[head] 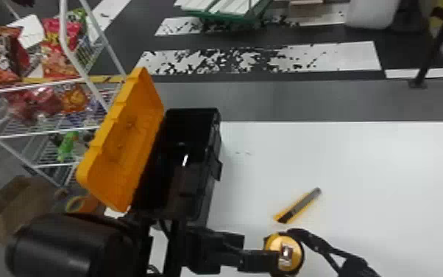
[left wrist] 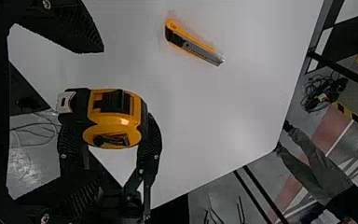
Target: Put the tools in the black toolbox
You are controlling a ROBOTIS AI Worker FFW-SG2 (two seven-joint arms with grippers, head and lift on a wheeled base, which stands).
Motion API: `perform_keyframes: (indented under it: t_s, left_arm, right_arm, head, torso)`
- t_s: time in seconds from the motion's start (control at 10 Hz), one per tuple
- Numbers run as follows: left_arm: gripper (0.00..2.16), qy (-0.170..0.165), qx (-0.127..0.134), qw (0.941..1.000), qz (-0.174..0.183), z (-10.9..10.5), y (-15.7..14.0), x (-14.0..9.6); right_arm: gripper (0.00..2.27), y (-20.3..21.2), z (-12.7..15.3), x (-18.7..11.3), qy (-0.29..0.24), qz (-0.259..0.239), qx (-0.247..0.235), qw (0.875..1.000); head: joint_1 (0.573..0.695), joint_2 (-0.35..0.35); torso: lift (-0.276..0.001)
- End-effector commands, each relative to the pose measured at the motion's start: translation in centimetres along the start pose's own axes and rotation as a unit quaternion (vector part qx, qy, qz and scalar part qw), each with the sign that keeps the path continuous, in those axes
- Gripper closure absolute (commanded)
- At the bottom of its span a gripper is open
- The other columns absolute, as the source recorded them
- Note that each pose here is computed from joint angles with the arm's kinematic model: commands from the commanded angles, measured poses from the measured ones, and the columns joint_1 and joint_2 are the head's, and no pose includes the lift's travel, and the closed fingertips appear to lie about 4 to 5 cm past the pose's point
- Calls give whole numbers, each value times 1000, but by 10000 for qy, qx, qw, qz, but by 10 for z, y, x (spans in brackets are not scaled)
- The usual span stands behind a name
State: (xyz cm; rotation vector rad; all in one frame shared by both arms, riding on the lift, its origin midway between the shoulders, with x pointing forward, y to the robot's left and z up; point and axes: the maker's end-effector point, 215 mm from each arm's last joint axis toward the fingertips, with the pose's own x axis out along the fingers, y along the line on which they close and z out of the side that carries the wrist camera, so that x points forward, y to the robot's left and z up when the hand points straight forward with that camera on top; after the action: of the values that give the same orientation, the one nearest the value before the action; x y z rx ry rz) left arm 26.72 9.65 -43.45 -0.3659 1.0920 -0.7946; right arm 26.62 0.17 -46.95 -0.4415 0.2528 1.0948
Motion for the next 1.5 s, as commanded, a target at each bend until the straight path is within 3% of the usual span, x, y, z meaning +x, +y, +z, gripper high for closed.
perform_keyframes:
  t_s: [0.0,0.2,0.4,0.5,0.6,0.7,0.8,0.9,1.0,1.1,1.3,1.4]
  left_arm:
    - [80,16,108,9999,-57,5,-7,5]
    - [171,-10,200,9997,-104,13,-12,7]
    - [424,-13,215,9996,-189,16,-16,8]
    - [741,-4,210,9994,-257,16,-18,9]
    - [1190,1,203,9992,-333,16,-20,9]
    - [1430,-9,204,9991,-370,18,-21,8]
    - [1976,-20,215,9991,-367,20,-20,8]
    - [2142,-28,218,9991,-369,23,-19,8]
    - [2142,-42,235,9989,-397,25,-20,7]
    - [2142,-70,262,9987,-440,29,-22,6]
    - [2142,-86,287,9985,-467,32,-22,5]
    - [2142,-86,304,9983,-480,33,-23,5]
  right_arm:
    - [2010,2,5,3,-40,29,-12,10000]
    - [2013,4,10,6,-101,39,-8,9999]
    - [2010,2,13,8,-132,8,-10,9999]
    - [2010,1,15,9,-147,4,-17,9999]
    - [2010,0,15,9,-150,-7,-23,9999]
    - [2010,0,15,9,-150,-22,-22,9999]
    - [2010,0,15,9,-147,-34,-16,9999]
    - [2010,-2,15,9,-143,-56,-17,9999]
    - [2007,-3,15,9,-143,-87,-17,9999]
    - [1851,-4,15,9,-152,-127,-21,9998]
    - [73,-5,17,8,-181,-230,5,9996]
    - [-2,-6,16,7,-176,-276,10,9995]
  head:
    - [695,223]
    - [695,214]
    - [695,208]
    - [695,208]
    - [695,206]
    - [695,207]
    - [695,207]
    - [695,205]
    - [695,202]
    - [695,200]
    - [695,193]
    - [695,187]
  torso:
    - [-39]
    - [-39]
    - [-39]
    - [-39]
    - [-39]
    - [-39]
    - [-39]
    - [-39]
    - [-39]
    - [-39]
    - [-39]
    - [-39]
